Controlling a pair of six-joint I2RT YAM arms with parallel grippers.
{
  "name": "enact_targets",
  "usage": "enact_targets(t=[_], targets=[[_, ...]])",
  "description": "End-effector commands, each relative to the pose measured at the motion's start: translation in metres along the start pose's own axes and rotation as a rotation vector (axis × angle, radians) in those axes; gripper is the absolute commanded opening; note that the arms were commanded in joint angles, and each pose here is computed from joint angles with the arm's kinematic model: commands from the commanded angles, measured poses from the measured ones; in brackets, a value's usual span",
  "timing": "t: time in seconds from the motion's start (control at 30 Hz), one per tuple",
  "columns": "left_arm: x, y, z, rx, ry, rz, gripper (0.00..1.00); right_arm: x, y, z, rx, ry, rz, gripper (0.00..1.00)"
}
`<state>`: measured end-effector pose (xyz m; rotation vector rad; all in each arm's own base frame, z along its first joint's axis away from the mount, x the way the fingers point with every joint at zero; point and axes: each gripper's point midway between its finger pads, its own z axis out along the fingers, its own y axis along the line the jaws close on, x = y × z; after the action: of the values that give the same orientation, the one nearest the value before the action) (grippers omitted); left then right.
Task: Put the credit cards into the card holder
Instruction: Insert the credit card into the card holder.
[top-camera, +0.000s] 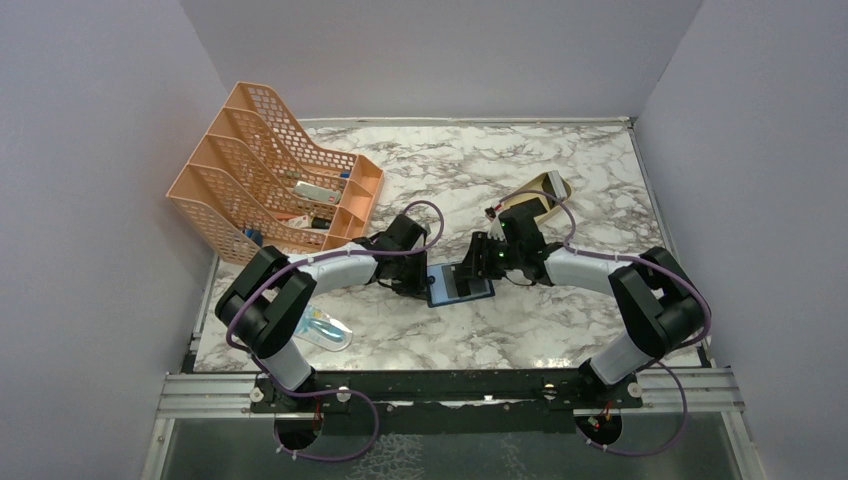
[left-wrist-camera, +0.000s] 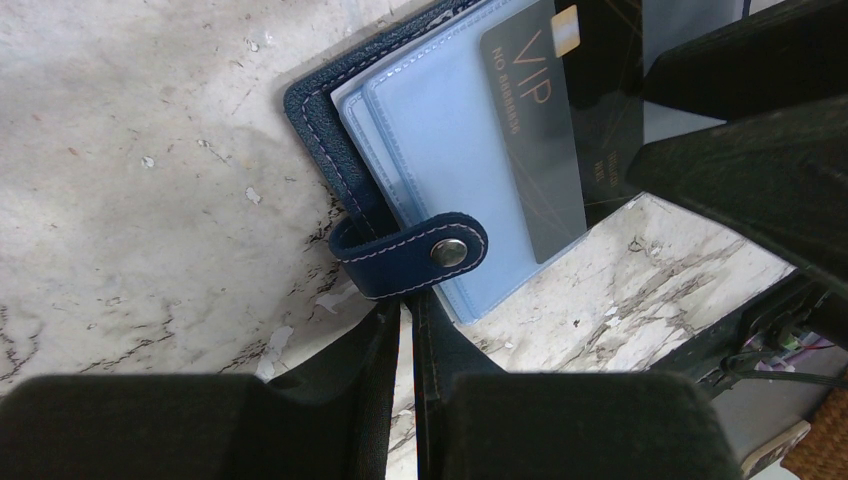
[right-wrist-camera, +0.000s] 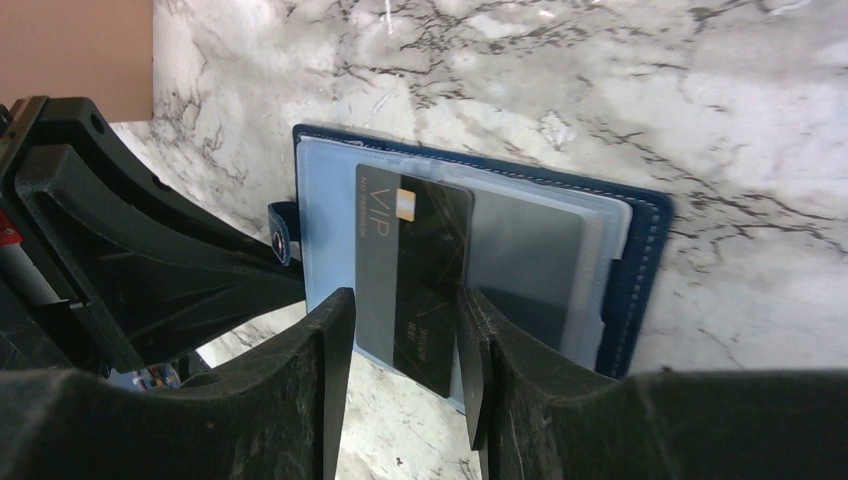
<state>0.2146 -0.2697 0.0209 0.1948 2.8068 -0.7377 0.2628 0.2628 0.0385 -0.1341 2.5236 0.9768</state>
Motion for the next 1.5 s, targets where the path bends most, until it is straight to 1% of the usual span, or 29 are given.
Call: enact_targets(t=[0.0,0.33,0.53,0.6,0.7,0.9,1.1,1.33,1.47], targets=[[0.006,0.003,0.003,-0.011,0.017,0.019,0.15,0.011,0.007,0.009,-0.021,0.043,-0.001,0.43],[0.001,-0.001,0.003,0.003,0.011,0.034,0.14,0.014,0.022,0.008,-0.064,0.056,-0.024,0.42],[-0.001,-0.002,0.0,0.0,-0.002,0.03,0.14,0.002,0.014,0.002,0.018,0.011,-0.038,0.43],[-0.003,-0.002,-0.004,-0.011,-0.011,0.027,0.15,-0.003,0.013,-0.001,0.037,-0.011,-0.038,0.46],[-0.009,-0.004,-0.011,-0.018,-0.039,0.018,0.17,-0.007,0.011,-0.002,0.053,-0.032,-0.035,0.48],[-0.015,-0.002,-0.012,-0.027,-0.057,0.014,0.18,-0.006,0.01,0.005,0.056,-0.014,-0.029,0.51],[-0.022,-0.003,-0.011,-0.028,-0.08,0.02,0.18,-0.009,0.012,0.005,0.06,-0.027,-0.038,0.52],[-0.03,0.001,-0.01,-0.033,-0.103,-0.014,0.18,-0.012,0.002,0.008,0.116,-0.044,-0.056,0.52],[-0.03,0.002,-0.006,-0.031,-0.094,-0.012,0.18,-0.006,-0.005,0.018,0.127,-0.017,-0.068,0.52]])
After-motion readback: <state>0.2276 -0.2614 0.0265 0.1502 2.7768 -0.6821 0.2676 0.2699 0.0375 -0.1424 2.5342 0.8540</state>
